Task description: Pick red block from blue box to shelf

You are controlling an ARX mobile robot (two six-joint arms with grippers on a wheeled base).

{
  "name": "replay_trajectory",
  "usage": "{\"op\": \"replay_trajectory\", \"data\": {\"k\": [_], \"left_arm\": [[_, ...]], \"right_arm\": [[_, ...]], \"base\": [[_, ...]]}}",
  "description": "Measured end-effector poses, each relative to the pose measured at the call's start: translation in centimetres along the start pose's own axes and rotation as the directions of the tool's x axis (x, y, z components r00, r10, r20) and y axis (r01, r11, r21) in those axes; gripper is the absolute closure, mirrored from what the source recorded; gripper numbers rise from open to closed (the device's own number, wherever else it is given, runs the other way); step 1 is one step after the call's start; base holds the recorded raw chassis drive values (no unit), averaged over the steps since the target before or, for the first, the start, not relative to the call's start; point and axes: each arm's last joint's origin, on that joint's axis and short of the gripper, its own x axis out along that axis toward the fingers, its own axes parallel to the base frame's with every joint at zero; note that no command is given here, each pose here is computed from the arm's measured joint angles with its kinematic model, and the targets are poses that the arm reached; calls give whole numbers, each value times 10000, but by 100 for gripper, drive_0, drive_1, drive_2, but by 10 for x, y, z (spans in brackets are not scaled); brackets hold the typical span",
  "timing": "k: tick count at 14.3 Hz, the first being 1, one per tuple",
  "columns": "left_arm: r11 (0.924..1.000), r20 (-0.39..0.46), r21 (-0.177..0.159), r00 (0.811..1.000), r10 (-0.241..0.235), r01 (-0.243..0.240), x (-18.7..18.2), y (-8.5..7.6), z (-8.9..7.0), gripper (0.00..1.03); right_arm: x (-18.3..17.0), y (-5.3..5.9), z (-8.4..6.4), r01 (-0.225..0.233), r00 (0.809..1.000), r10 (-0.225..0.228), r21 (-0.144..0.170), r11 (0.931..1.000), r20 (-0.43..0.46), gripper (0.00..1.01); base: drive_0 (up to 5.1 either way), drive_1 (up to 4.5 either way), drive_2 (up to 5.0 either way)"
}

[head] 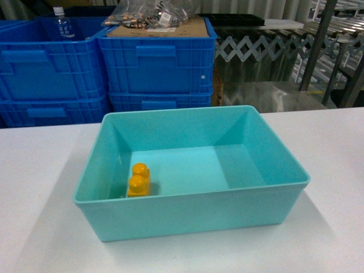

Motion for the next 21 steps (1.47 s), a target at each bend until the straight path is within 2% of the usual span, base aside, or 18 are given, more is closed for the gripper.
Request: {"op": "replay_trajectory", "data": {"k": [2,6,7,8,12,13,21], "left_arm": [[10000,0,0,10000,-23,23,0,0,0,5],[10000,4,0,10000,-8,8,0,0,0,5],[10000,0,0,10000,-4,4,0,0,0,5],[10000,4,0,10000,4,-4,0,0,0,5],[10000,0,0,10000,0,0,0,0,0,5],[10000,4,0,10000,-4,4,0,0,0,5],[10000,-4,0,10000,8,-8,0,0,0,5]], "right_arm": [[-6,-7,-10,-19,10000,19,241,9997,4,79],[-17,-16,-23,-23,10000,23,358,9994,10,79],[-19,-21,-26,-217,9998,218,394,9990,-5,79],[-21,-28,-29,84,10000,-84,410,9991,-9,79],[-28,-27,-34,-80,10000,79,433,9990,24,79],[-29,-27,-38,-85,9995,72,430,9990,298,79],[-46,-27,-43,-96,9999,93,429,9990,55,79]], "base": [[0,0,0],[0,0,0],[0,0,0],[0,0,0],[0,0,0],[0,0,0],[0,0,0]]}}
